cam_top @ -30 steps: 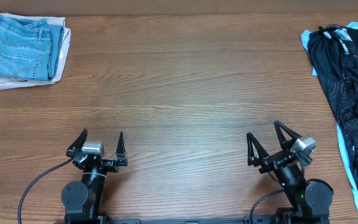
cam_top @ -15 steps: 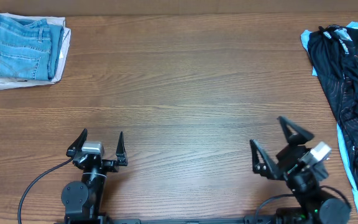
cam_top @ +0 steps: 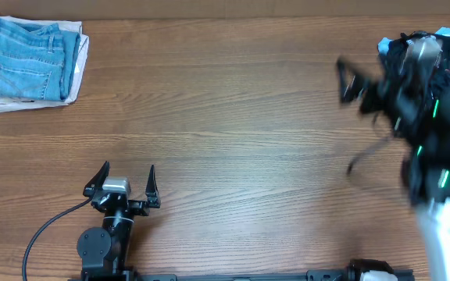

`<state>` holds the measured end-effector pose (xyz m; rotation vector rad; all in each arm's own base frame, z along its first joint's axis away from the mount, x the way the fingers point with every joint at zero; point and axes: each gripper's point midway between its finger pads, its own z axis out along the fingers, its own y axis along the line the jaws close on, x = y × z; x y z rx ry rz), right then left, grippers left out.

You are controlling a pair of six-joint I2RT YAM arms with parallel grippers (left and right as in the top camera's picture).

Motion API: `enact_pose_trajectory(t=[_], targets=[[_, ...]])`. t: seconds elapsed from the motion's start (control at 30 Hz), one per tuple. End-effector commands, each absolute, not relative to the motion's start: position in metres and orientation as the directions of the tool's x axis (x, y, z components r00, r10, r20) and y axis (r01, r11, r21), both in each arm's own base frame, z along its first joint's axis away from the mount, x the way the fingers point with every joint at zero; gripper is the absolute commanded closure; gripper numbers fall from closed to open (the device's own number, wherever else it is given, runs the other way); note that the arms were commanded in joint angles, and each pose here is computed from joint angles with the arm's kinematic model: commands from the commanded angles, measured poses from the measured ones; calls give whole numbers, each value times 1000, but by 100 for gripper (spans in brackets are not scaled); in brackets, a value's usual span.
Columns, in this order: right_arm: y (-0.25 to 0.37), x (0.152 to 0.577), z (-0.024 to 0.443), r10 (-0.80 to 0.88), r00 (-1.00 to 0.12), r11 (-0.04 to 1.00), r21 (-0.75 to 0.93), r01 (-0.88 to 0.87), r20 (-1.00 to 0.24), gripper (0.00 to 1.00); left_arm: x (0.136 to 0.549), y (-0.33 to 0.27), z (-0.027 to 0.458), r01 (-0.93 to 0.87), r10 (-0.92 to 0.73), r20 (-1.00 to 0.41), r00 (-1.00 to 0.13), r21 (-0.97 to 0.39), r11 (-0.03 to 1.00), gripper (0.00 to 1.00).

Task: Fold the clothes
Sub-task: 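Reach the right gripper to the black jersey pile and grasp the top jersey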

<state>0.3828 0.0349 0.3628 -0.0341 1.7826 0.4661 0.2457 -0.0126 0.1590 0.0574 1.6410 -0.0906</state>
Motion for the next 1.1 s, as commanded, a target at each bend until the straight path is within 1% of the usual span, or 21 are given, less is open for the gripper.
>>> enact_pose_trajectory(t=[0.0, 0.07, 0.13, 0.17, 0.23, 0.33, 0.43, 0.53, 0.63, 0.77, 0.83, 1.07], targets=[[-29, 450, 352, 252, -403, 937, 325, -124, -880, 0, 246, -9, 159, 78, 9, -998, -64, 4, 997, 0], [-53, 474, 333, 299, -486, 922, 381, -76, -821, 0, 246, -9, 159, 78, 9, -998, -64, 4, 997, 0], [-74, 489, 311, 339, -549, 908, 418, -19, -763, 0, 246, -9, 159, 78, 9, -998, -64, 4, 997, 0], [-91, 499, 290, 366, -580, 901, 432, 27, -728, 0, 246, -9, 159, 78, 9, -998, -64, 4, 997, 0], [-108, 508, 269, 349, -589, 915, 401, 46, -729, 0, 246, -9, 159, 78, 9, -998, -64, 4, 997, 0], [-139, 518, 239, 322, -601, 942, 313, 123, -732, 0, 246, -9, 159, 78, 9, -998, -64, 4, 997, 0], [-169, 525, 205, 275, -626, 961, 184, 208, -730, 0, 246, -9, 159, 78, 9, -998, -64, 4, 997, 0], [-199, 528, 175, 244, -656, 953, 53, 297, -714, 0, 246, -9, 159, 78, 9, -998, -64, 4, 997, 0], [-220, 528, 149, 208, -690, 941, -49, 334, -693, 0, 246, -9, 159, 78, 9, -998, -64, 4, 997, 0], [-246, 522, 121, 216, -720, 910, -132, 393, -660, 0, 246, -9, 159, 78, 9, -998, -64, 4, 997, 0], [-255, 518, 105, 210, -743, 911, -149, 385, -635, 0, 246, -9, 159, 78, 9, -998, -64, 4, 997, 0], [-289, 499, 62, 283, -765, 889, -141, 435, -579, 0, 246, -9, 159, 78, 9, -998, -64, 4, 997, 0]])
